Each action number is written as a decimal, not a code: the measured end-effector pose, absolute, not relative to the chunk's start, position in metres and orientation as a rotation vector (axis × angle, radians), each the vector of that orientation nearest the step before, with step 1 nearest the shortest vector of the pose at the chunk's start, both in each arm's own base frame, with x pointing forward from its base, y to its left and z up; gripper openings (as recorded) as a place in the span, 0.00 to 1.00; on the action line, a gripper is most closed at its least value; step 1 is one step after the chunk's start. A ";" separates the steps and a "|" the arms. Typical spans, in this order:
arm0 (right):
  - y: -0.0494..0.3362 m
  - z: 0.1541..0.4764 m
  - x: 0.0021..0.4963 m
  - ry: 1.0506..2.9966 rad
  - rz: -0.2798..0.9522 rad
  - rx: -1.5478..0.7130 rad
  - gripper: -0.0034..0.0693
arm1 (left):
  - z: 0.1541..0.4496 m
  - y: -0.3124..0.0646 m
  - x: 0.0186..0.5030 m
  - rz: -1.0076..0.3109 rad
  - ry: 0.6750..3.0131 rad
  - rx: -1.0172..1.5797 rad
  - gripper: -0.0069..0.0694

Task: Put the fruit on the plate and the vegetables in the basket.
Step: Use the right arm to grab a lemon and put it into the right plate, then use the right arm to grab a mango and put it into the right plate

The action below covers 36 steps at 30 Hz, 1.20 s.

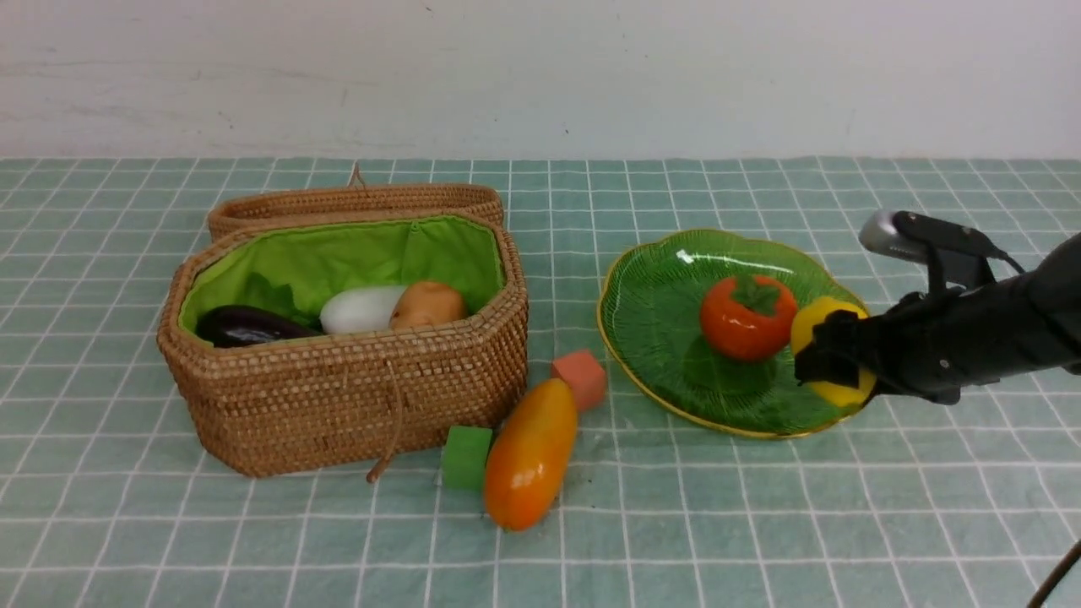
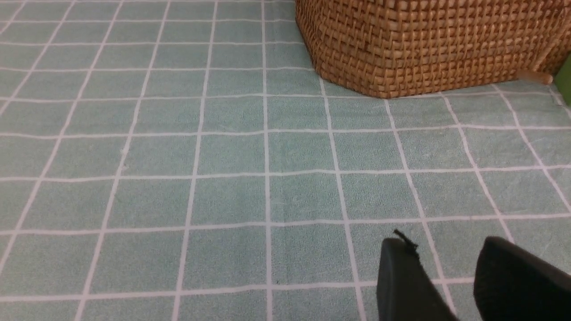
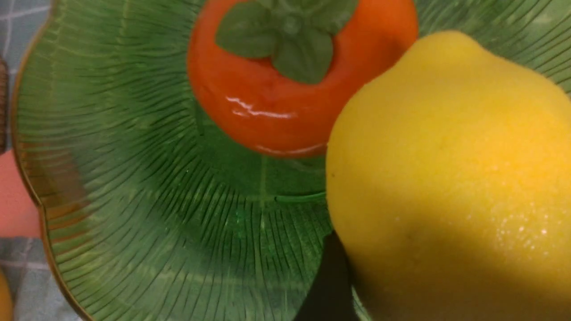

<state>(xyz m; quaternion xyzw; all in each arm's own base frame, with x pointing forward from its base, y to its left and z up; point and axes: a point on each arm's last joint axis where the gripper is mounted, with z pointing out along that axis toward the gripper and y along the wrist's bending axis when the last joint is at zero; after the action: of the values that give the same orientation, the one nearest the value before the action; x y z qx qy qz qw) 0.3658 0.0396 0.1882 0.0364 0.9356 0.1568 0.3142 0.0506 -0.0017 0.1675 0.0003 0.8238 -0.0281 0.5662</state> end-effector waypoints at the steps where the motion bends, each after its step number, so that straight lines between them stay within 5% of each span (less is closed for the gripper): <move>1: 0.040 0.189 0.366 2.461 0.418 0.103 0.85 | 0.168 -0.002 0.051 -0.066 1.937 0.001 0.40; 5: 0.040 0.200 0.364 2.428 0.422 0.104 0.97 | 0.168 -0.002 0.051 -0.066 1.937 0.001 0.40; 14: 0.045 0.241 0.354 2.335 0.424 -0.046 0.94 | 0.168 -0.002 0.051 -0.066 1.937 0.001 0.40; 18: 0.074 0.265 0.347 2.317 0.484 -0.379 0.91 | 0.168 -0.002 0.051 -0.066 1.937 0.001 0.40; 19: 0.097 0.280 0.344 2.323 0.589 -0.461 0.91 | 0.168 -0.002 0.051 -0.066 1.937 0.001 0.40; 22: 0.127 0.299 0.347 2.369 0.702 -0.455 0.90 | 0.168 -0.002 0.051 -0.066 1.937 0.001 0.40; 26: 0.166 0.304 0.351 2.450 0.665 -0.548 0.89 | 0.168 -0.002 0.051 -0.066 1.937 0.001 0.40; 32: 0.229 0.268 0.349 2.684 0.586 -0.205 0.88 | 0.168 -0.002 0.051 -0.066 1.937 0.001 0.40; 36: 0.252 0.247 0.352 2.671 0.583 -0.024 0.86 | 0.168 -0.002 0.051 -0.066 1.937 0.001 0.40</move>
<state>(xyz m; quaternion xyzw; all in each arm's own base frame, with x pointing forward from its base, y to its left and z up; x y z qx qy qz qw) 0.3517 0.2523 0.2474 -0.0087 0.9568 0.2088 0.2022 0.0506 -0.0017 0.1675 0.0003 0.8238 -0.0281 0.5662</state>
